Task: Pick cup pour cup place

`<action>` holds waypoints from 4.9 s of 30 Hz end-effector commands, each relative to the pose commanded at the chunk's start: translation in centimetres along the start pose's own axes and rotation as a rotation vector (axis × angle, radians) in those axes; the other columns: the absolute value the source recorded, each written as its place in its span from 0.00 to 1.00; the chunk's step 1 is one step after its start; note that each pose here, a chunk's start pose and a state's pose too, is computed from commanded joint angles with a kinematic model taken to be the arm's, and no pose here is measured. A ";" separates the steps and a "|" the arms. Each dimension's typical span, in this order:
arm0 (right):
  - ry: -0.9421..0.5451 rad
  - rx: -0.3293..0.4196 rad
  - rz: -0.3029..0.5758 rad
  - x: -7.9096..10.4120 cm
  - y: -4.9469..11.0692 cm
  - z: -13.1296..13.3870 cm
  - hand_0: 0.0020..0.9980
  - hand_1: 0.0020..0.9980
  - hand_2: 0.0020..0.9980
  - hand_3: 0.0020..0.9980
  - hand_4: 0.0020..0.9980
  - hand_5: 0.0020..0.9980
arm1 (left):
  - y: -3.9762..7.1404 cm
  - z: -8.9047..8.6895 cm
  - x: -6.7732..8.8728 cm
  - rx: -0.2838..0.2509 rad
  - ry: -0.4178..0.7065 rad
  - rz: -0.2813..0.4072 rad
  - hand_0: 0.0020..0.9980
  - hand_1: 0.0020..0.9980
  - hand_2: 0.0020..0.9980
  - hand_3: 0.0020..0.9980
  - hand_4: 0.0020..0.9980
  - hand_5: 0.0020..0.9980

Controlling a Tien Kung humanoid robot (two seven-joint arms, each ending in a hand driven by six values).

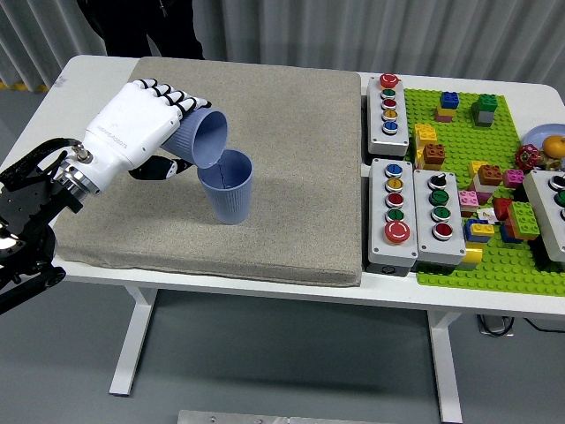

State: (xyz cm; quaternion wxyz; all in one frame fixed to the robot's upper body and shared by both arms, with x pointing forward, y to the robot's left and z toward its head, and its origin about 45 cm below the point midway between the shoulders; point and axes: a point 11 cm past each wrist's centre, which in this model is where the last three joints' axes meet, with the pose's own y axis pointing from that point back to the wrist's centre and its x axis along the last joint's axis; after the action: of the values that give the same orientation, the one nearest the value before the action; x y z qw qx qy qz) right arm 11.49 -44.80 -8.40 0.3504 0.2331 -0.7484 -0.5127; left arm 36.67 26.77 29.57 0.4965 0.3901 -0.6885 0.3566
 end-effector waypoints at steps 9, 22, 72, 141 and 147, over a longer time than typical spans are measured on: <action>-0.004 0.007 -0.004 -0.1 0.1 -0.3 0.70 0.63 0.56 0.57 0.00 0.08 | -0.1 -0.2 0.4 0.005 -0.008 0.008 0.52 0.53 0.66 0.58 0.71 0.19; -0.009 0.011 -0.009 -0.4 0.2 -0.6 0.70 0.63 0.56 0.57 0.00 0.08 | -0.2 -0.2 0.6 0.002 -0.014 0.013 0.53 0.53 0.66 0.58 0.71 0.19; 0.004 -0.001 -0.004 -0.1 0.0 -0.1 0.70 0.63 0.56 0.57 0.00 0.08 | 0.1 -1.4 2.2 0.063 0.128 0.142 0.52 0.53 0.66 0.57 0.71 0.18; 0.023 -0.023 -0.002 -0.1 -0.2 1.2 0.70 0.63 0.56 0.57 0.00 0.08 | 6.1 2.6 -15.7 0.674 1.476 0.301 0.69 0.71 0.78 0.75 0.89 0.32; 0.022 -0.021 -0.002 -0.1 -0.2 1.1 0.70 0.63 0.56 0.57 0.00 0.08 | 6.0 2.4 -15.6 0.670 1.453 0.289 0.75 0.78 0.88 0.89 0.92 0.35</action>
State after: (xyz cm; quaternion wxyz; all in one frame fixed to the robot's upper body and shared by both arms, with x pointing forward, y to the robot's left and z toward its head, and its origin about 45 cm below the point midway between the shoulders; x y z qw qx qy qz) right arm 10.71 -44.17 -8.84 0.3604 0.2358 -0.7388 -0.5183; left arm 33.53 30.14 13.38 0.6256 0.0964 -0.0945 0.7683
